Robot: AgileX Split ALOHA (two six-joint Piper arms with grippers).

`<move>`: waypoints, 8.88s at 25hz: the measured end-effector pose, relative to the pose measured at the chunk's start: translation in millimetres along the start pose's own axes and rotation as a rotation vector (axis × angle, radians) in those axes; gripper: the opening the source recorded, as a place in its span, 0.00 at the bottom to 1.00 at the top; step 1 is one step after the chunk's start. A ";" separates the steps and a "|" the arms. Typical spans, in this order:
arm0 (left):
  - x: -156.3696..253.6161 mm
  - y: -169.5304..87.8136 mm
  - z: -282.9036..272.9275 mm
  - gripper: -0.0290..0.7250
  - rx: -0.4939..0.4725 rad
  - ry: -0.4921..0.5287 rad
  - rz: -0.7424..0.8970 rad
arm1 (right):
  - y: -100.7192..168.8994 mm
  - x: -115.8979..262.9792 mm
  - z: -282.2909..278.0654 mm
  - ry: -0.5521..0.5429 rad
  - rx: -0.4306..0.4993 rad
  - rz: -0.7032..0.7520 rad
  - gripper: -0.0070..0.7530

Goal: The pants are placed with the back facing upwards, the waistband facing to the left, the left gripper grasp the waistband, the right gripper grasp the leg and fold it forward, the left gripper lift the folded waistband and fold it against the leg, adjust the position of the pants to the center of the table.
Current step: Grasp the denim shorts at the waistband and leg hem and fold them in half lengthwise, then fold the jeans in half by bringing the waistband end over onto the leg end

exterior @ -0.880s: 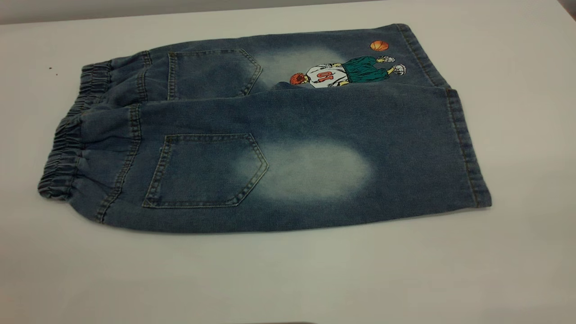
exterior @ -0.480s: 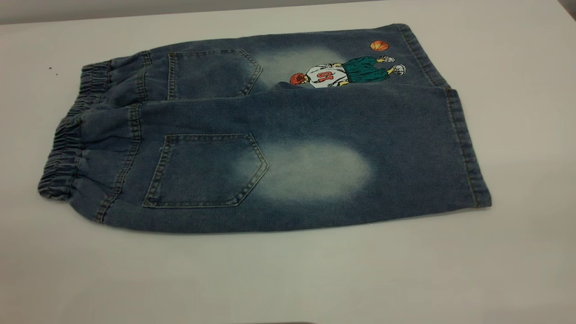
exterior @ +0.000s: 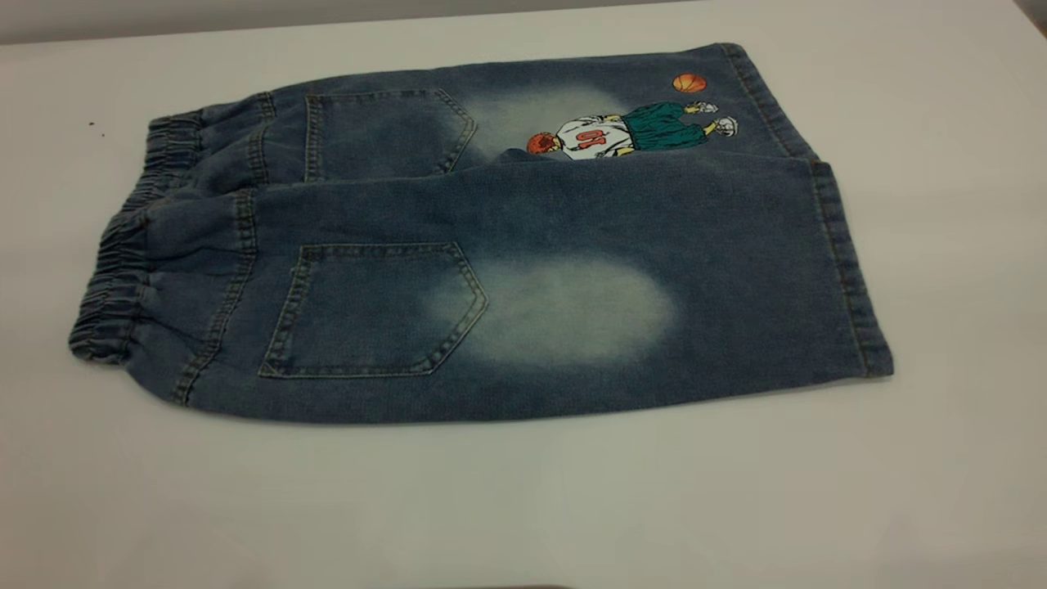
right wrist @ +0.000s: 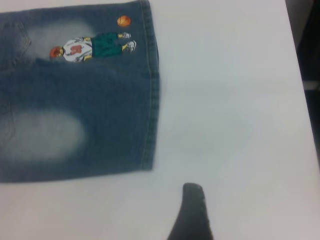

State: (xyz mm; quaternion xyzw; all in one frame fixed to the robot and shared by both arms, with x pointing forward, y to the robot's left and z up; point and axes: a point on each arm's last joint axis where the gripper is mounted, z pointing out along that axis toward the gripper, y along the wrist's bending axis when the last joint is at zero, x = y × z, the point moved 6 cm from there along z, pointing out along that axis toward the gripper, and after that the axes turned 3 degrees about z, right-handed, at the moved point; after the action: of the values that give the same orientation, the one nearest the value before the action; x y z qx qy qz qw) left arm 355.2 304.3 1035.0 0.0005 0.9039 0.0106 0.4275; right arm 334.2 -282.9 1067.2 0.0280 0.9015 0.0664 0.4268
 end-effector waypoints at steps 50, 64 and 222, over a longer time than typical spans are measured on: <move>54.7 -34.1 335.8 0.17 0.020 0.578 -0.035 | 49.5 -9.2 160.0 0.494 -0.280 -0.240 0.69; -11.9 -35.0 318.7 0.15 0.006 0.592 0.002 | 94.7 69.4 263.1 0.710 -0.288 -0.433 0.68; -130.8 18.9 439.4 0.14 0.173 0.463 0.157 | 192.1 -54.5 449.3 0.279 -0.369 -0.421 0.78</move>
State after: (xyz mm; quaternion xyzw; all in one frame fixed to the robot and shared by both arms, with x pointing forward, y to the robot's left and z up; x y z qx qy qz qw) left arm 777.6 330.1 857.7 0.1047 0.9725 -0.0339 0.2054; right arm 715.0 -55.6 854.8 -0.2467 0.9101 0.1421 0.3010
